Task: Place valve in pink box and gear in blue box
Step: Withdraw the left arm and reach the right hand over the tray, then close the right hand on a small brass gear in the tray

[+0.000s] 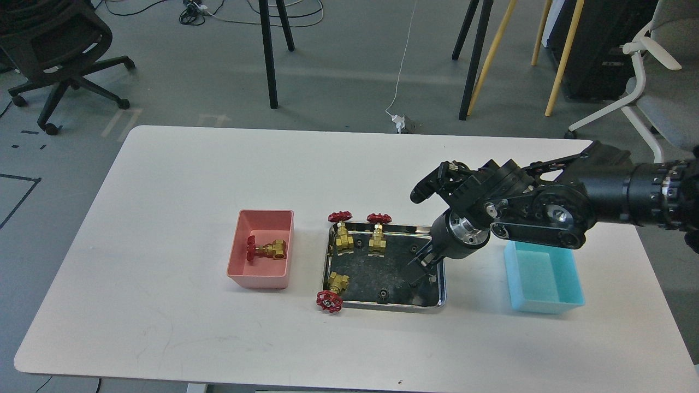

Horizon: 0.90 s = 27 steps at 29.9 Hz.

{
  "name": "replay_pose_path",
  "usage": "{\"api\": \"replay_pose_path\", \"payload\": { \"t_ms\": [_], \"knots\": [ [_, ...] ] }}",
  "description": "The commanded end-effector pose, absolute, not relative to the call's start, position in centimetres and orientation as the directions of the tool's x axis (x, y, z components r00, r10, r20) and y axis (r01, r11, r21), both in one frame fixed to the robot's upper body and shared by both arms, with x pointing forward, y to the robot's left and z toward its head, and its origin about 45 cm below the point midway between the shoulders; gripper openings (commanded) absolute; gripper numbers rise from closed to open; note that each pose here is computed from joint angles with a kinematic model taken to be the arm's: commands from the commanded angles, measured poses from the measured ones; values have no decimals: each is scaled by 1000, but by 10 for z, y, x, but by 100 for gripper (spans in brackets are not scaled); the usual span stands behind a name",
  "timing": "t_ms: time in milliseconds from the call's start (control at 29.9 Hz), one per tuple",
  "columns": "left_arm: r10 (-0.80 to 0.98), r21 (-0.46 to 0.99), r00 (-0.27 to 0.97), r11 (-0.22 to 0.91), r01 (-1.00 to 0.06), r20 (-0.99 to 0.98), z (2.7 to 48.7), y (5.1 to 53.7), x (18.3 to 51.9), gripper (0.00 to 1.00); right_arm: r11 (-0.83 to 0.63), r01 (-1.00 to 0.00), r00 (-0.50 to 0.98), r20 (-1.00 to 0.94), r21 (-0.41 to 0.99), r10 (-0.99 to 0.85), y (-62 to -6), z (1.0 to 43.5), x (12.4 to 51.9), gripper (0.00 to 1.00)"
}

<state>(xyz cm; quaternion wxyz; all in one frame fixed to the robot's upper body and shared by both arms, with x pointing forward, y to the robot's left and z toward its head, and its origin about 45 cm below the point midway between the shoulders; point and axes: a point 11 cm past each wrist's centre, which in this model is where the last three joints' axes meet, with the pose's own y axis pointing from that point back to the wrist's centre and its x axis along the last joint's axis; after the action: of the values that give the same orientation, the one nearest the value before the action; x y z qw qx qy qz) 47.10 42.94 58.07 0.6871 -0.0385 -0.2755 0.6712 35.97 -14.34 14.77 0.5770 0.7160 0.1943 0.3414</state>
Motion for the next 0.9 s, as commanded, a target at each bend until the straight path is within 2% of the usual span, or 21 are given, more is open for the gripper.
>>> {"api": "replay_pose_path", "payload": {
  "t_ms": [0, 134, 334, 869],
  "knots": [
    [943, -421, -60, 89, -903, 328, 580, 433, 470, 98, -241, -92, 661, 240, 966, 711, -126, 132, 353, 95],
    [944, -418, -70, 76, -905, 324, 578, 437, 471, 98, -235, -93, 651, 237, 968, 721, -117, 123, 353, 89],
    [943, -422, -72, 76, -903, 324, 581, 437, 470, 98, -183, -105, 649, 207, 978, 732, -133, 114, 356, 78],
    [946, -420, -90, 52, -906, 312, 580, 446, 470, 98, -167, -106, 649, 195, 980, 735, -137, 113, 357, 69]
  ]
}}
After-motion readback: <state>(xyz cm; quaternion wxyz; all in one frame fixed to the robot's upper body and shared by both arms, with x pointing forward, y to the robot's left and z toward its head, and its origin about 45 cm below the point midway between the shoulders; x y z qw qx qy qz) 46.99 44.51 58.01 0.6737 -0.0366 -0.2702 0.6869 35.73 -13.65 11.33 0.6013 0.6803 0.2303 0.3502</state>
